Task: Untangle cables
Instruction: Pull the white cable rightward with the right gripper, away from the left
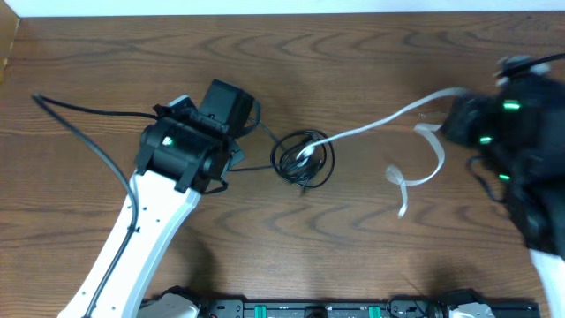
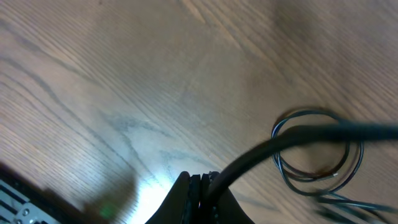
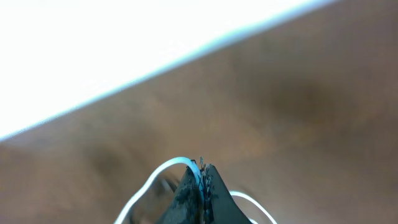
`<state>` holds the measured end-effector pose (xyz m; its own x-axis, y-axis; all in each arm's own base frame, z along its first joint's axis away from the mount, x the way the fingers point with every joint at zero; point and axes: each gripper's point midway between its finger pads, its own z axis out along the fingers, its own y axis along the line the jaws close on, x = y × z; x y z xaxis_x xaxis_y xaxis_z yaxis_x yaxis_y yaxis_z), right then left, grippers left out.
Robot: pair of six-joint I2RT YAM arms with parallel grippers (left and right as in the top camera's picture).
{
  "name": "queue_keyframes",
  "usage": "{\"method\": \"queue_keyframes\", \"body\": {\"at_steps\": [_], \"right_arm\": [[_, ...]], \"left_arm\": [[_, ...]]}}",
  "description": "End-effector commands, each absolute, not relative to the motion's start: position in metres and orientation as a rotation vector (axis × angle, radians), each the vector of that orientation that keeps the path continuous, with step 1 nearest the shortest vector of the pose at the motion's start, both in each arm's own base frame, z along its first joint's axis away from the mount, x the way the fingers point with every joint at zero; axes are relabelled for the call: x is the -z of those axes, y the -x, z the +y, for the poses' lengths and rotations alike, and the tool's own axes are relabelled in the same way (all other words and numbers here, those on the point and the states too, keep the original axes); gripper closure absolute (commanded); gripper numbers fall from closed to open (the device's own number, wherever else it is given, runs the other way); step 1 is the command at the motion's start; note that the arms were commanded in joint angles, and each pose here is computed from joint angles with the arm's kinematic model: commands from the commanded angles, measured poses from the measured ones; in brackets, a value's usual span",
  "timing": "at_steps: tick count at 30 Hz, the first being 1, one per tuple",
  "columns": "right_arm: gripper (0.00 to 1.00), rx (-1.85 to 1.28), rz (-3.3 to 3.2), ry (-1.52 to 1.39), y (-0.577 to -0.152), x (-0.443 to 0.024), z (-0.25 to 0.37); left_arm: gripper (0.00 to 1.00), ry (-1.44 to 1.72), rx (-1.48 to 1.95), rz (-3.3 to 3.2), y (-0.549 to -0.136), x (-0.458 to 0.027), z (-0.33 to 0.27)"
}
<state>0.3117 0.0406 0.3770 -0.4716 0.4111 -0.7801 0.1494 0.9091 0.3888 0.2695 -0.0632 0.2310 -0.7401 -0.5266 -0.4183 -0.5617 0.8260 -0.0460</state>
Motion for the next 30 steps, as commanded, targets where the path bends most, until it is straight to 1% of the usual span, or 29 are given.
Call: {"method": "queue_keyframes", "body": {"at_steps": [1, 5, 10, 12, 15, 19, 24, 26, 30], "right_arm": [[0.99, -0.287, 1.933, -0.351, -0.299, -0.432, 0.03], [0.99, -0.319, 1.831, -0.346, -0.289, -0.473, 0.028], [0.99, -0.339, 1.739, -0.341, -0.279, -0.507, 0.025], [0.99, -0.307, 1.708, -0.398, -0.277, -0.512, 0.015], [0.99, -0.181, 1.633, -0.534, -0.274, -0.519, -0.015], [0.99, 0.019, 1.58, -0.643, -0.267, -0.52, -0.047], [0.99, 0.244, 1.576, -0.758, -0.258, -0.507, -0.077], [0.99, 0.214, 1.608, -0.734, -0.265, -0.502, -0.071], [0.99, 0.043, 1.702, -0.61, -0.286, -0.493, -0.039]], "left_arm": [[0.92, 0.84, -0.119, 2.612, -0.275, -0.222, -0.067], [0.92, 0.839, -0.148, 2.634, -0.278, -0.214, -0.069], [0.92, 0.838, -0.194, 2.666, -0.282, -0.202, -0.07], [0.92, 0.833, -0.222, 2.682, -0.284, -0.196, -0.07], [0.92, 0.796, -0.299, 2.7, -0.286, -0.189, -0.066], [0.92, 0.789, -0.366, 2.718, -0.286, -0.181, -0.063], [0.92, 0.793, -0.364, 2.716, -0.287, -0.181, -0.063], [0.92, 0.8, -0.364, 2.715, -0.287, -0.181, -0.061], [0.92, 0.799, -0.36, 2.719, -0.287, -0.181, -0.062]]}}
